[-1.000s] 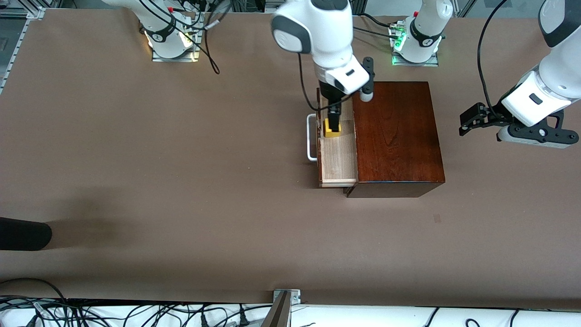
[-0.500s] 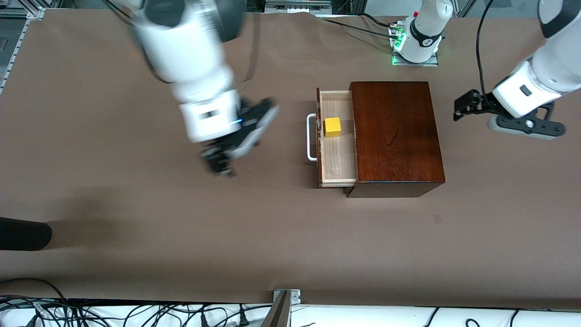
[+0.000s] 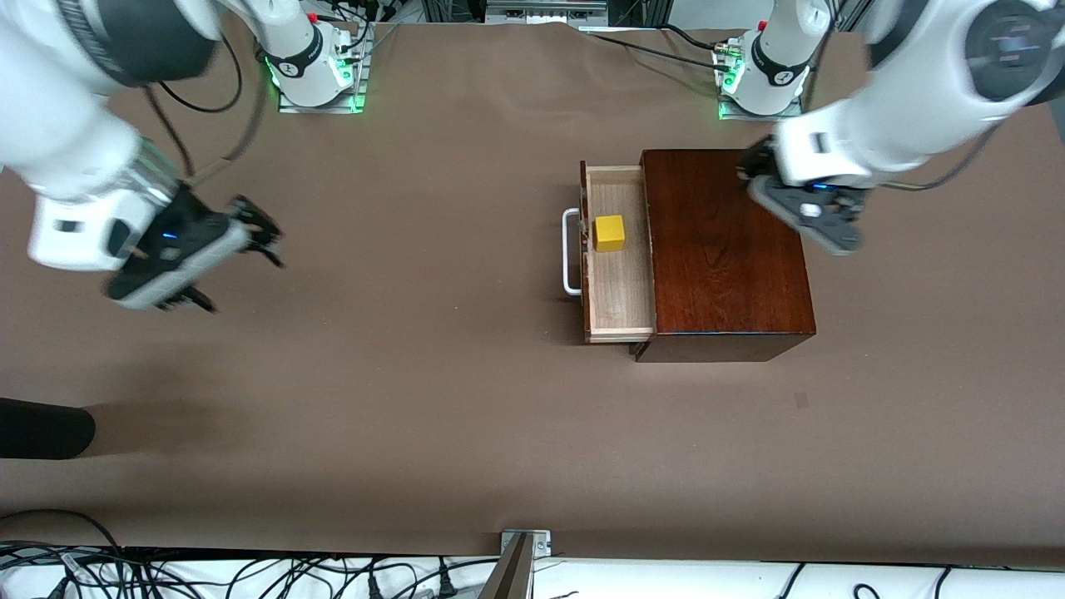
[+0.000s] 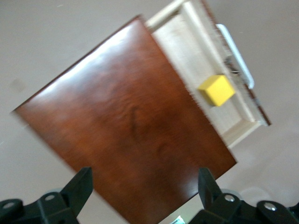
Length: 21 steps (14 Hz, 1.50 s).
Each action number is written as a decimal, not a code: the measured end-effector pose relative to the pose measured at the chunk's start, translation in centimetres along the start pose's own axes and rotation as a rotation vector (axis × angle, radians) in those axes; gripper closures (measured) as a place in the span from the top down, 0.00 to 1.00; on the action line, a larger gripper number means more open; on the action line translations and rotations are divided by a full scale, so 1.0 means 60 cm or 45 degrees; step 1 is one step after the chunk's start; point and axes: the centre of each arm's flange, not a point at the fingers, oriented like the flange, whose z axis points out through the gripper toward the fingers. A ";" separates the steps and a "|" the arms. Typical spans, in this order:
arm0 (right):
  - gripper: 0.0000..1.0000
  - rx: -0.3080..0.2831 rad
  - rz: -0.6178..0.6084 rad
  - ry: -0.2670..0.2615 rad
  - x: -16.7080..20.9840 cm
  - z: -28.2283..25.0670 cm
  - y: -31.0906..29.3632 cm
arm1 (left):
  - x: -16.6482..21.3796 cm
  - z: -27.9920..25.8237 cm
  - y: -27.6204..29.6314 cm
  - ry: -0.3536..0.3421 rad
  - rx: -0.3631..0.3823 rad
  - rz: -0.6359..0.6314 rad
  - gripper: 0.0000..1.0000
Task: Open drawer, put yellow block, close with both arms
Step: 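Withdraw the right gripper while the left gripper moves to the drawer front, then push the drawer shut into the box with the left gripper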
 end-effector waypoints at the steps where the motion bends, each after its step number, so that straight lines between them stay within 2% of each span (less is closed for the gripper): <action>1: 1.00 0.003 0.054 -0.030 -0.027 -0.008 0.020 | 0.029 0.018 0.050 -0.012 -0.038 0.070 1.00; 4: 1.00 0.011 0.204 -0.091 -0.080 -0.030 0.060 | 0.130 0.097 0.219 -0.048 -0.209 0.278 1.00; 6: 1.00 0.013 0.249 -0.107 -0.096 -0.041 0.071 | 0.198 0.155 0.287 -0.068 -0.244 0.369 1.00; 7: 1.00 0.013 0.260 -0.108 -0.100 -0.043 0.075 | 0.230 0.184 0.305 -0.057 -0.252 0.408 1.00; 9: 1.00 0.011 0.312 -0.110 -0.103 -0.045 0.078 | 0.284 0.240 0.335 0.028 -0.234 0.546 1.00; 11: 1.00 0.007 0.372 -0.114 -0.105 -0.046 0.079 | 0.311 0.289 0.369 0.060 -0.121 0.747 1.00; 14: 1.00 -0.004 0.412 -0.102 -0.104 -0.052 0.079 | 0.311 0.359 0.422 -0.039 0.004 0.972 1.00; 16: 1.00 -0.012 0.427 -0.086 -0.103 -0.053 0.083 | 0.304 0.408 0.424 -0.117 0.012 1.079 1.00; 18: 1.00 -0.016 0.428 -0.077 -0.099 -0.051 0.083 | 0.296 0.448 0.394 -0.195 0.003 1.114 1.00; 21: 1.00 -0.015 0.422 -0.078 -0.093 -0.046 0.078 | 0.284 0.458 0.336 -0.327 0.028 1.110 1.00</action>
